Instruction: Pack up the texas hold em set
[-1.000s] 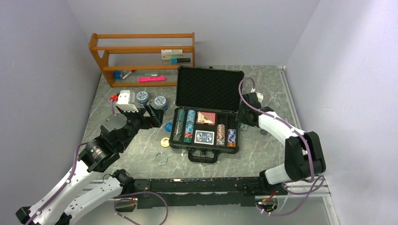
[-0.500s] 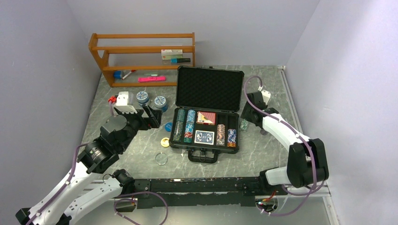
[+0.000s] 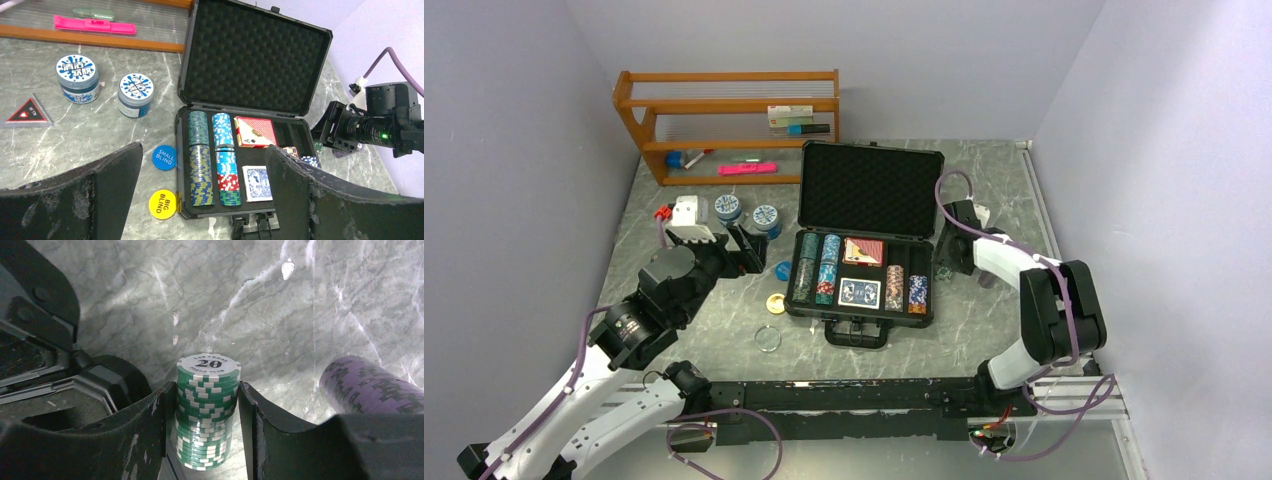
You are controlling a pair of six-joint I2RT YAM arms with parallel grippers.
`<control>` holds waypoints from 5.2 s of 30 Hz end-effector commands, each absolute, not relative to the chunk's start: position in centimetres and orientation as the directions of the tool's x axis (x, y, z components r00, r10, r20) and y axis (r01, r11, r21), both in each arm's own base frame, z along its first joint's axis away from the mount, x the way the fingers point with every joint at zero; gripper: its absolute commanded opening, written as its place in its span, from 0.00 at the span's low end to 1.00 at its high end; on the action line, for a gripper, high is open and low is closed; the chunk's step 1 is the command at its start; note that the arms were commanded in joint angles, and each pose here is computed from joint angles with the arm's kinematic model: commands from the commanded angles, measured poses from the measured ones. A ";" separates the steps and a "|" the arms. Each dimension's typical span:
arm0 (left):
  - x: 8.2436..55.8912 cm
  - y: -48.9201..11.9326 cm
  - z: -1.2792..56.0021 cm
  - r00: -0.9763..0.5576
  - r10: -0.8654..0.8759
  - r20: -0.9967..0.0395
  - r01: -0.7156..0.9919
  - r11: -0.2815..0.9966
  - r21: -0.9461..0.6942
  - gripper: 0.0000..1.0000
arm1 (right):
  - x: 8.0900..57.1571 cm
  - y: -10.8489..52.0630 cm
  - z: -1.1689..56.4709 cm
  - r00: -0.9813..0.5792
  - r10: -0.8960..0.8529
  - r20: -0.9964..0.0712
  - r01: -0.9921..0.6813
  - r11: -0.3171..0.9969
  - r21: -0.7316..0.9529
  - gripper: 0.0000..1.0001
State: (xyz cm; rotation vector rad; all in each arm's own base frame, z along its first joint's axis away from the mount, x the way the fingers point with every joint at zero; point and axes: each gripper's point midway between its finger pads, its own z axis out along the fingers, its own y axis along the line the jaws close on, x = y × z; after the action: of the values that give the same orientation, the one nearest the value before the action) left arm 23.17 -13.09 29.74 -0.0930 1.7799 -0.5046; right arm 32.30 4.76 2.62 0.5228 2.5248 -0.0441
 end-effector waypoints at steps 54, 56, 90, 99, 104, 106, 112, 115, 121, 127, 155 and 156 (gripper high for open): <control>23.4 -11.9 32.5 -0.206 -0.357 -0.911 0.163 0.905 -0.392 0.97 | 35.6 18.9 10.6 -0.788 0.135 -0.601 -0.026 0.968 0.251 0.36; 23.4 -11.8 32.3 -0.207 -0.357 -0.911 0.159 0.907 -0.391 0.97 | 35.2 19.0 10.2 -0.801 0.133 -0.584 -0.026 0.966 0.256 0.36; 23.2 -10.7 31.2 -0.208 -0.360 -0.910 0.107 0.916 -0.387 0.97 | 32.7 15.7 5.6 -0.896 0.165 -0.411 0.150 0.986 0.071 0.39; 23.2 -10.6 31.2 -0.204 -0.366 -0.908 0.103 0.914 -0.392 0.97 | 33.4 16.2 6.8 -0.886 0.127 -0.446 0.096 0.991 0.090 0.62; 23.3 -10.6 31.1 -0.205 -0.364 -0.908 0.099 0.916 -0.390 0.97 | 34.2 16.1 8.8 -0.859 0.123 -0.496 0.086 0.992 0.097 0.69; 23.3 -10.6 31.1 -0.206 -0.364 -0.908 0.099 0.916 -0.389 0.97 | 34.3 16.1 9.3 -0.850 0.125 -0.512 0.085 0.991 0.101 0.68; 23.3 -10.5 31.0 -0.206 -0.364 -0.909 0.095 0.917 -0.388 0.97 | 34.5 16.1 10.1 -0.835 0.124 -0.537 0.074 0.991 0.113 0.54; 23.3 -10.5 31.0 -0.205 -0.365 -0.908 0.095 0.916 -0.389 0.97 | 34.7 16.2 11.0 -0.811 0.126 -0.571 0.057 0.989 0.137 0.49; 23.2 -10.6 30.9 -0.207 -0.367 -0.907 0.097 0.915 -0.392 0.97 | 34.2 16.6 10.3 -0.829 0.126 -0.545 0.052 0.987 0.150 0.39; 23.2 -10.5 30.8 -0.209 -0.365 -0.907 0.093 0.916 -0.390 0.97 | 33.4 17.2 8.2 -0.861 0.116 -0.495 0.034 0.985 0.172 0.32; 22.1 -10.6 31.4 -0.204 -0.393 -0.897 0.144 0.894 -0.425 0.97 | 28.4 -2.6 15.8 -0.366 0.449 -0.815 0.730 0.681 0.048 0.96; 22.1 -10.6 31.4 -0.205 -0.392 -0.897 0.146 0.894 -0.424 0.97 | 28.5 -2.7 15.4 -0.367 0.455 -0.811 0.735 0.677 0.047 0.96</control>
State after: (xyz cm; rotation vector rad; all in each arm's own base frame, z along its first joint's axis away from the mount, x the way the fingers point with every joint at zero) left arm 22.24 -10.11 31.25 -0.1920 1.7163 -0.4551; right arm 28.91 -1.08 15.35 0.8382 2.0993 -0.3454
